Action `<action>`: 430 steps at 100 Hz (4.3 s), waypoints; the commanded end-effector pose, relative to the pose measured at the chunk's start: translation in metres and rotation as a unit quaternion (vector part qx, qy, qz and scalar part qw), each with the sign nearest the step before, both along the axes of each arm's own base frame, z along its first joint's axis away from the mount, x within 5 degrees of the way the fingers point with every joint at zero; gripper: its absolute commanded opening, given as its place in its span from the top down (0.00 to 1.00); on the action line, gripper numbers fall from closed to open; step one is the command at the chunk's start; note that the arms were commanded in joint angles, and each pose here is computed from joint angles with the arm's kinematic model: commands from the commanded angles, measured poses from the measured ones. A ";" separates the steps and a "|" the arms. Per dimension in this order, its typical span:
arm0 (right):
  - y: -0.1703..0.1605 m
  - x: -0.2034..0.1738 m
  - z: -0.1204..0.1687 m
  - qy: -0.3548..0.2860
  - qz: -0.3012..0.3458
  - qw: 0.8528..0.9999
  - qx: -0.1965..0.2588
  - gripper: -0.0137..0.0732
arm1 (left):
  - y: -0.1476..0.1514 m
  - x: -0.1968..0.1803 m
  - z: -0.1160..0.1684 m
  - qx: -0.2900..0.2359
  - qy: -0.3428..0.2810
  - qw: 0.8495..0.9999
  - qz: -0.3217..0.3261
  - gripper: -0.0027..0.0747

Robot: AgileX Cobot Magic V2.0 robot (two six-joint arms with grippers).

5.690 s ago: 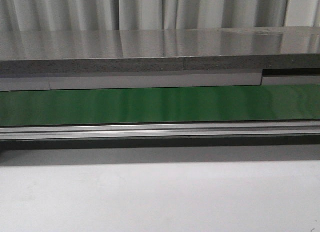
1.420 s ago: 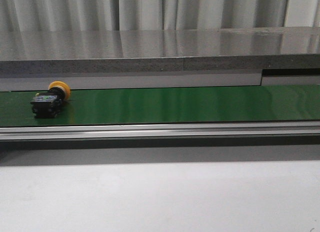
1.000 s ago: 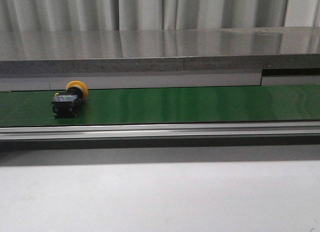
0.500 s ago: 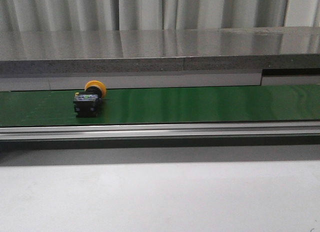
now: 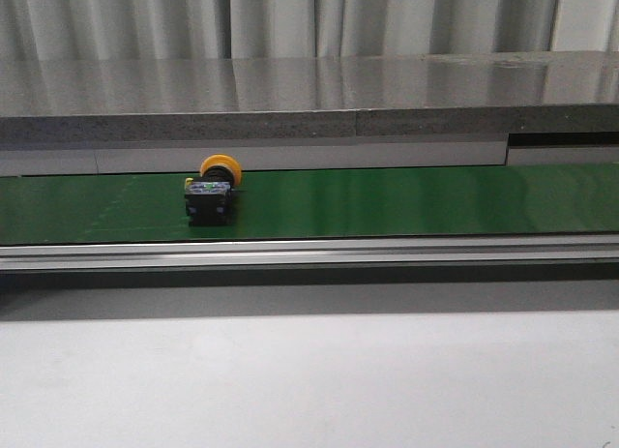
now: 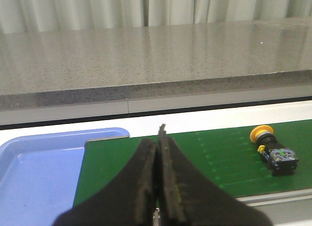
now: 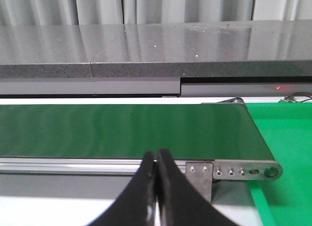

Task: Move button from left to right
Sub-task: 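Raise the left gripper while the belt carries the button toward the right arm, then lower the right gripper over the button and close on its body, then lift the button off the belt and carry it over the green tray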

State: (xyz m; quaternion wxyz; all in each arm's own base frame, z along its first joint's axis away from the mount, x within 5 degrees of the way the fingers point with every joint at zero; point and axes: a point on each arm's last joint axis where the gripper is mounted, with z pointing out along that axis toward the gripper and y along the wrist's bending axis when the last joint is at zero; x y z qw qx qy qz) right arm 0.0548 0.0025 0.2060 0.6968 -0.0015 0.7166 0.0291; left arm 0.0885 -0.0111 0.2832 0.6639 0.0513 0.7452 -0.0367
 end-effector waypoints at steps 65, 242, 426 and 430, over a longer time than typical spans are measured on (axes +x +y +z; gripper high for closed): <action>0.004 0.072 0.120 0.238 0.005 0.971 -0.001 0.92 | 0.001 0.001 0.016 -0.012 -0.049 0.999 0.006 0.99; 0.076 0.229 0.128 0.342 0.120 0.932 -0.014 0.14 | 0.001 0.001 0.016 -0.012 -0.049 0.999 0.006 0.99; 0.009 0.300 0.110 0.411 0.028 0.896 -0.164 0.77 | 0.001 0.001 0.016 -0.012 -0.049 0.999 0.006 0.99; -0.005 0.300 0.111 0.413 0.016 0.896 -0.165 0.77 | 0.001 0.001 0.016 -0.012 -0.049 0.999 0.006 0.99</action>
